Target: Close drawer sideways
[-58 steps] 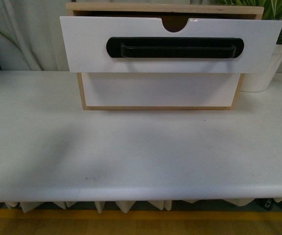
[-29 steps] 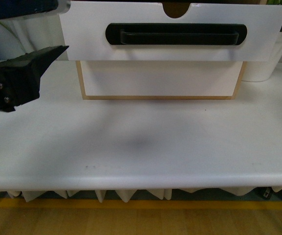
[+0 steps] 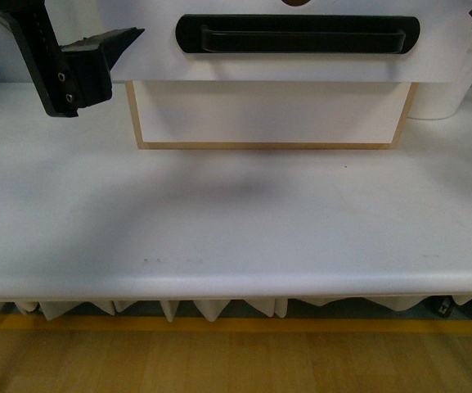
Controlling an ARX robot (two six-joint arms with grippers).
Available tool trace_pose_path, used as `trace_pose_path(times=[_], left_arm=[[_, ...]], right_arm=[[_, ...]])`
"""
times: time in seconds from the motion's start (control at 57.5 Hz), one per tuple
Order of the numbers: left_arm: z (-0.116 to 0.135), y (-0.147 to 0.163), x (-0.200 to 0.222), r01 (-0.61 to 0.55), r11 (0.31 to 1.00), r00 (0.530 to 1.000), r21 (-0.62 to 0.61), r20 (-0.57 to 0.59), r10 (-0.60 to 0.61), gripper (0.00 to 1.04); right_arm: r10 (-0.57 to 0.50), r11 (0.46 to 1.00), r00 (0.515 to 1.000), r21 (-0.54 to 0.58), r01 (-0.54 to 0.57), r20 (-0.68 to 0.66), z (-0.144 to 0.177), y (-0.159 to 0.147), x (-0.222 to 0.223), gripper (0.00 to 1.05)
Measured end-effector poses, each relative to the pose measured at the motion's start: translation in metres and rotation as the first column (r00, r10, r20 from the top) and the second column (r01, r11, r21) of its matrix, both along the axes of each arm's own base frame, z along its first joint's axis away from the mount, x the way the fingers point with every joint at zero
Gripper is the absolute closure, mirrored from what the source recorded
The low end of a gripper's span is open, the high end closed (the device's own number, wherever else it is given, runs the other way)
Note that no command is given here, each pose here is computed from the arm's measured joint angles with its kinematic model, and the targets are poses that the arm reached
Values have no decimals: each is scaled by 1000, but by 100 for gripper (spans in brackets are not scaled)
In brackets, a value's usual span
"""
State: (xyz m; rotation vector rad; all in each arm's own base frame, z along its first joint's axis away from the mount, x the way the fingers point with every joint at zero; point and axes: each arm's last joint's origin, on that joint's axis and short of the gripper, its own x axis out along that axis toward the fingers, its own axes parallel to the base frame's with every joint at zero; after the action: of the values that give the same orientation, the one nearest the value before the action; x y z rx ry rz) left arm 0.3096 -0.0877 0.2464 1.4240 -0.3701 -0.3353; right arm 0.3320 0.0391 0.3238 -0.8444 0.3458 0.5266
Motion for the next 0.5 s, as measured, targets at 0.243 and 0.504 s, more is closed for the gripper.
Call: trace_pose_path(times=[0.243, 0.504], left_arm=[[4, -2, 7, 7, 1000, 1000, 10, 12, -7, 6], [1, -5, 15, 14, 1000, 1000, 19, 2, -14, 6]], right_arm=[[-3, 1000, 1000, -17, 3, 1, 0, 5, 15, 9], [-7, 999, 1000, -32, 7, 10, -2, 11, 29, 9]])
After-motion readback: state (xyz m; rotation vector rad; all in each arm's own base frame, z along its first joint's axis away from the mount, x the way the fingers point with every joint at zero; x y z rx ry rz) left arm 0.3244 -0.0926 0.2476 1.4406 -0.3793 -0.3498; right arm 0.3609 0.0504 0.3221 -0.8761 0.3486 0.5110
